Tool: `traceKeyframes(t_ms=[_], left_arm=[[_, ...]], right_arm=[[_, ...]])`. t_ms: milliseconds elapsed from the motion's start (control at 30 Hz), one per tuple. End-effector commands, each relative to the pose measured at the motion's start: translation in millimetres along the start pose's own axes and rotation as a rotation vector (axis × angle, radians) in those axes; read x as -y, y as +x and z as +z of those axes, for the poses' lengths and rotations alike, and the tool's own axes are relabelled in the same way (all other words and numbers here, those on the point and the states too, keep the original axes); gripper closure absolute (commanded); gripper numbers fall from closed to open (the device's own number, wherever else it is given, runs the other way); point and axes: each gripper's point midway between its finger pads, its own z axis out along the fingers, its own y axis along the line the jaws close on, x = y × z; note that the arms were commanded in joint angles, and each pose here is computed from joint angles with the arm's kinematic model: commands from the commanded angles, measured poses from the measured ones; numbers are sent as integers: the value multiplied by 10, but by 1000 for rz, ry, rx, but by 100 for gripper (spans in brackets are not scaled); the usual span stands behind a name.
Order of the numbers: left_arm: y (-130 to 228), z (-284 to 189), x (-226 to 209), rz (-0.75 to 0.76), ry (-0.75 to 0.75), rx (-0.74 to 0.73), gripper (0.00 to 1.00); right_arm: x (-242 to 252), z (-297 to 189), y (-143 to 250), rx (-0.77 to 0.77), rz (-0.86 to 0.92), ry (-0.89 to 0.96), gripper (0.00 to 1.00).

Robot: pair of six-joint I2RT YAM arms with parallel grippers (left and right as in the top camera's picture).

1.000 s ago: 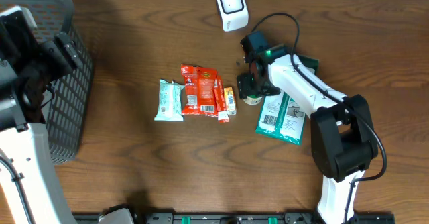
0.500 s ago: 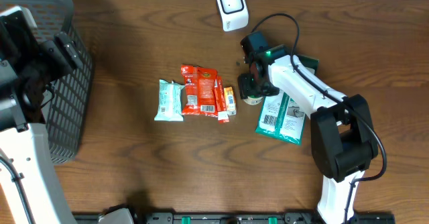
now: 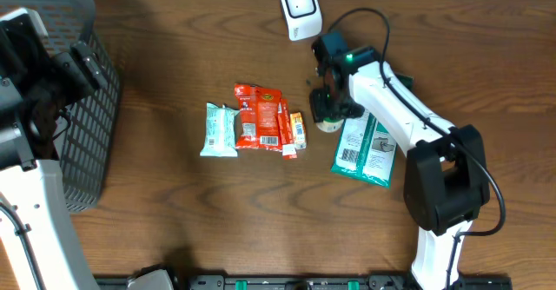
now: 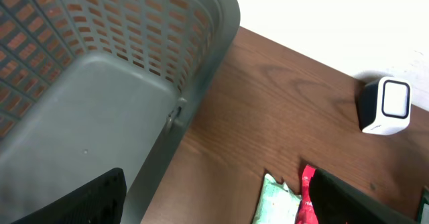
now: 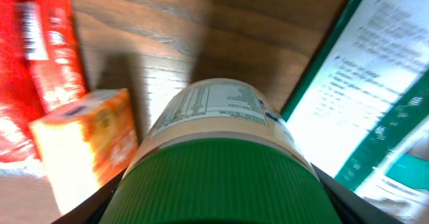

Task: Scan the item barcode
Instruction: 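Raise the green jar up to the scanner face with the right gripper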

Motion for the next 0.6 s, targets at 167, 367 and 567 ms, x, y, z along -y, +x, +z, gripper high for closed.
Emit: traceKeyframes(t_ms=[167, 367, 567], left_arm=[[-31, -13, 9, 13, 5, 5, 13], [-30, -13, 9, 13, 5, 5, 13], [-30, -13, 9, 13, 5, 5, 13]], right_arm=[[-158, -925, -517, 181, -81, -47, 70], [-241, -1534, -791, 337, -117, -82, 87], [-306, -1802, -1089, 486, -123, -113, 99]])
